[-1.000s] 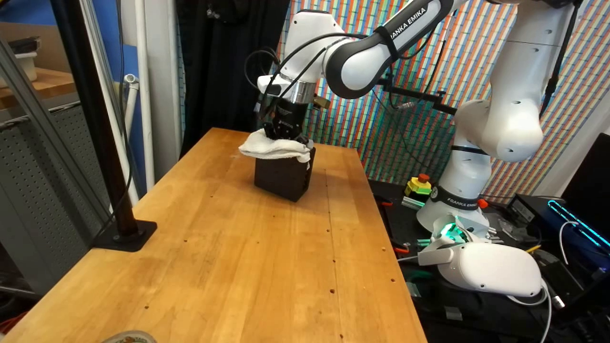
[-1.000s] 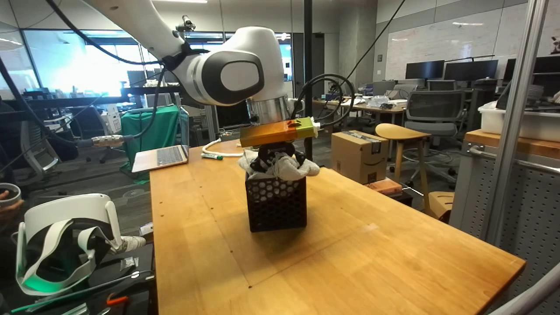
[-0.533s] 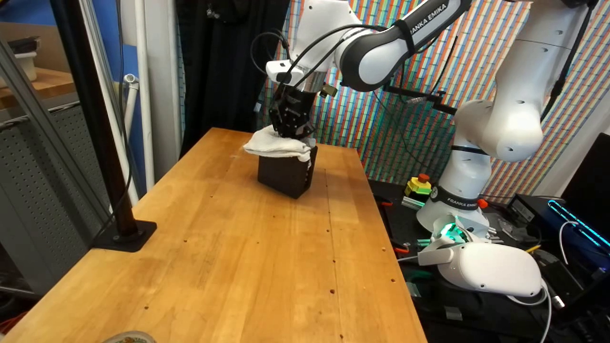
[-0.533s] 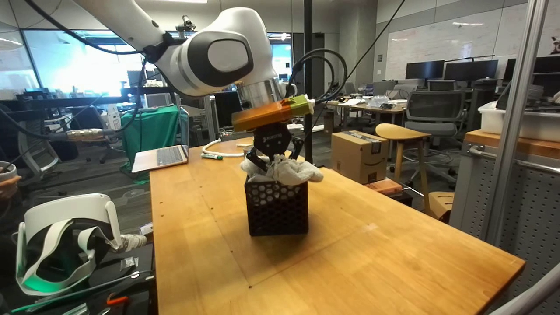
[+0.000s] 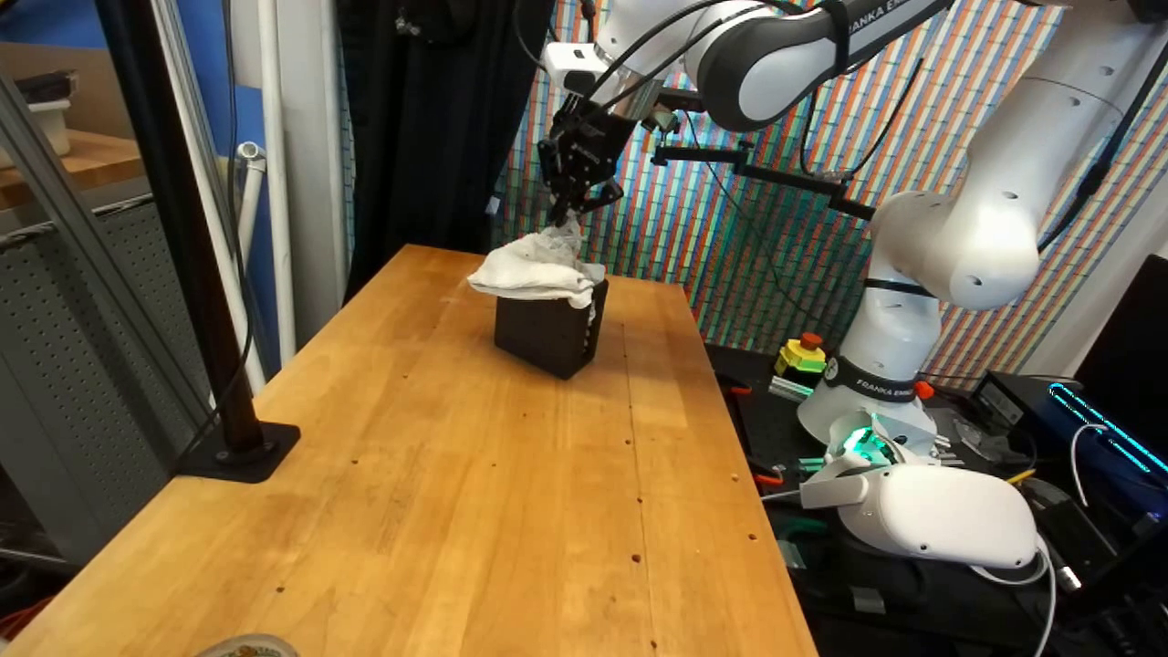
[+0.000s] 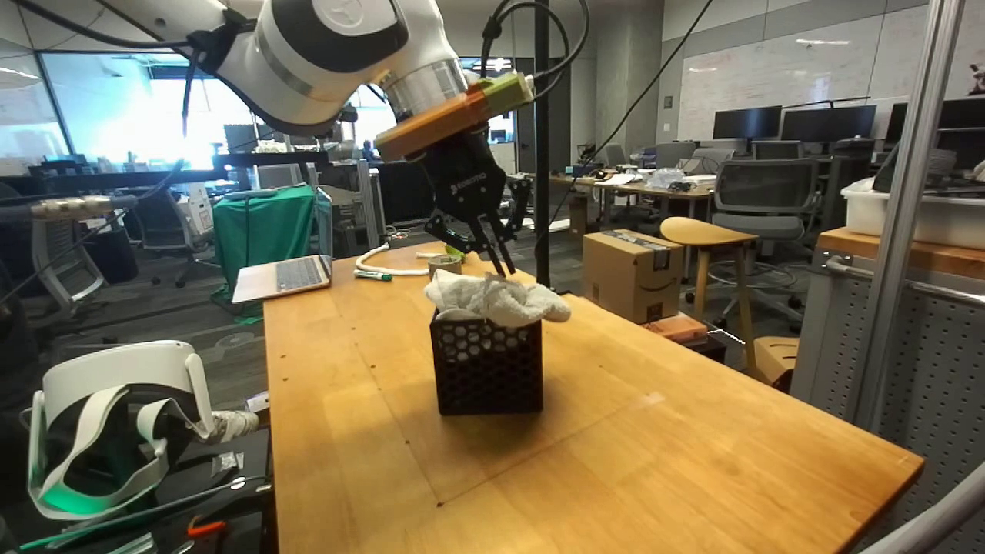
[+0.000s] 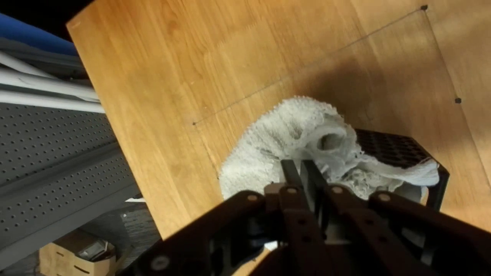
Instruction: Place the towel inside the black basket
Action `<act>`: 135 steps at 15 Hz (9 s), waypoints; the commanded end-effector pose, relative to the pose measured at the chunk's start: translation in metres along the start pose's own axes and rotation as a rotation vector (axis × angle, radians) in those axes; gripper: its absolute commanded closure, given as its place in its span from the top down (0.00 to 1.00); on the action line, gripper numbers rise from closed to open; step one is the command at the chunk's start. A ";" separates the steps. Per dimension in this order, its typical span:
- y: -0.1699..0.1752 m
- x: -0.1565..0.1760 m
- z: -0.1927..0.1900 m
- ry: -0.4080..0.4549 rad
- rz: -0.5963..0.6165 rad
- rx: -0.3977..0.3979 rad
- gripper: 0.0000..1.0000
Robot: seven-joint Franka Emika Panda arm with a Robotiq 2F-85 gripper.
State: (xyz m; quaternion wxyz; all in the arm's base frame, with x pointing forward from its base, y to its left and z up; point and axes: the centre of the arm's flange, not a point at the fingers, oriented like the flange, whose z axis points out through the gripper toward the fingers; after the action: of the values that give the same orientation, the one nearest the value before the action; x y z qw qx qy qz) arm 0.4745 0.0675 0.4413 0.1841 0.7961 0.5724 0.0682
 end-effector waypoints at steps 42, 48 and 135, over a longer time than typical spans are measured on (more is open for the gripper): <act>-0.037 0.022 0.083 0.118 -0.057 0.243 0.12; -0.035 0.027 0.099 0.117 -0.071 0.328 0.11; -0.030 0.053 0.118 -0.100 -0.180 0.351 0.11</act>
State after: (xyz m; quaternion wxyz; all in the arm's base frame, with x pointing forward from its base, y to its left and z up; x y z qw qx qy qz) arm 0.4919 0.1016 0.3218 0.0888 0.7618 0.6378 -0.0700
